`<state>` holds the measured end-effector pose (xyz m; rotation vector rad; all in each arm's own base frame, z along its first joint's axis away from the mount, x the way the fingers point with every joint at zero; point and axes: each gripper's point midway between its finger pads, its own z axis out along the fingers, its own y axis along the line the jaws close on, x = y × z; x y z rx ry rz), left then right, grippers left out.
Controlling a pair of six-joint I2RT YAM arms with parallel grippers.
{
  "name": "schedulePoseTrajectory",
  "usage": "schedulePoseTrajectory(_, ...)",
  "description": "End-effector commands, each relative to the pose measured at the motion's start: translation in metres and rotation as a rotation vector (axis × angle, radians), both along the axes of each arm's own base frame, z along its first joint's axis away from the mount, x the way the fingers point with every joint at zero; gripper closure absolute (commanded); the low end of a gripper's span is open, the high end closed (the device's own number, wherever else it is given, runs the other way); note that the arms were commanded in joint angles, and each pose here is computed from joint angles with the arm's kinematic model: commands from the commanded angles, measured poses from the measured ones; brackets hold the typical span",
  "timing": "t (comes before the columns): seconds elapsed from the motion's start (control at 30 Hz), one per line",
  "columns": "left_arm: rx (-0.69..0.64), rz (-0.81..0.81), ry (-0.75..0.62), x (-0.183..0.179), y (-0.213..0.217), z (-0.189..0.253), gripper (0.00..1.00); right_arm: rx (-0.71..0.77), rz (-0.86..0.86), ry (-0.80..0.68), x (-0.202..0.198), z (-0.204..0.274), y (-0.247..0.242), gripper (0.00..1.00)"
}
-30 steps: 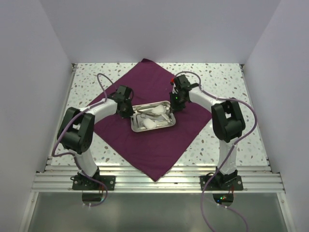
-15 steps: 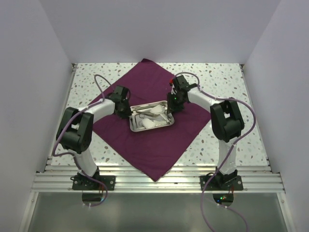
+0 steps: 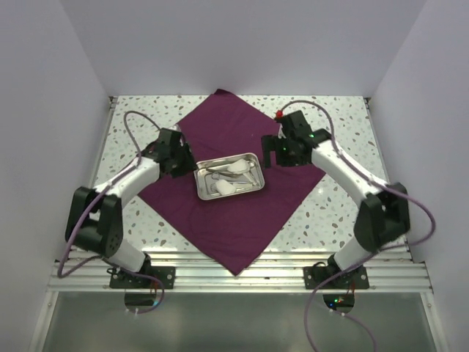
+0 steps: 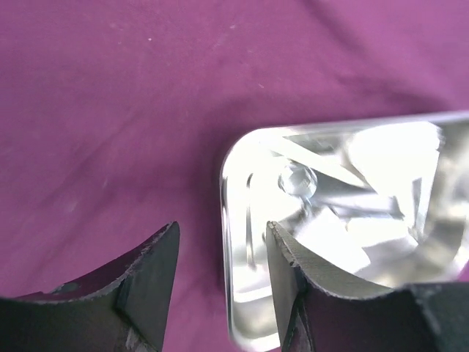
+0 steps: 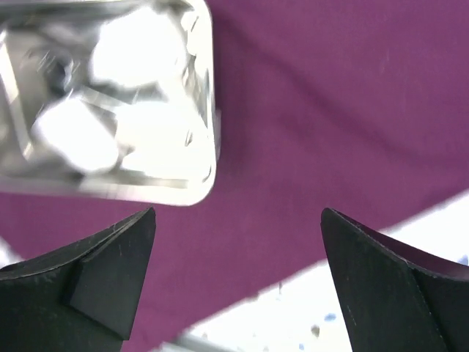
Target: Prepare the surgical pack
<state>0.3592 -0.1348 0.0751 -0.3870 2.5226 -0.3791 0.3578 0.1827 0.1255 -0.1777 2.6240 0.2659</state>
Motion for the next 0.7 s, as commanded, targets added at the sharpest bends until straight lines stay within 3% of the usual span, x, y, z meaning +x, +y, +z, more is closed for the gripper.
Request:
schedulePoseTrajectory(0.0, -0.015, -0.039, -0.112, -0.015, 0.006, 0.044, 0.46, 0.112, 0.047, -0.013, -0.066, 0.033, -0.011, 0.01)
schedulePoseTrajectory(0.1, -0.092, -0.084, -0.143, -0.041, -0.002, 0.06, 0.47, 0.24, 0.017, 0.129, -0.126, 0.02, -0.008, 0.01)
schedulePoseTrajectory(0.13, -0.119, -0.1, -0.161, -0.054, -0.005, 0.065, 0.47, 0.349, 0.065, 0.151, -0.143, 0.024, 0.01, 0.01)
schedulePoseTrajectory(0.17, -0.153, -0.13, -0.162, -0.062, -0.011, 0.067, 0.47, 0.348, 0.051, 0.217, -0.167, -0.003, 0.006, 0.01)
schedulePoseTrajectory(0.23, -0.183, -0.16, -0.169, -0.078, -0.019, 0.07, 0.48, 0.365, 0.021, 0.222, -0.19, -0.007, 0.003, 0.02)
schedulePoseTrajectory(0.27, -0.192, -0.171, -0.159, -0.084, -0.022, 0.069, 0.49, 0.339, 0.025, 0.273, -0.211, -0.025, 0.0, 0.07)
schedulePoseTrajectory(0.43, -0.267, -0.193, -0.154, -0.107, -0.029, 0.066, 0.5, 0.525, -0.053, 0.274, -0.242, -0.031, 0.01, 0.17)
schedulePoseTrajectory(0.53, -0.288, -0.205, -0.155, -0.112, -0.032, 0.065, 0.5, 0.607, -0.103, 0.363, -0.259, -0.051, 0.017, 0.28)
schedulePoseTrajectory(0.67, -0.287, -0.215, -0.144, -0.113, -0.033, 0.063, 0.5, 0.571, -0.096, 0.392, -0.275, -0.064, 0.023, 0.27)
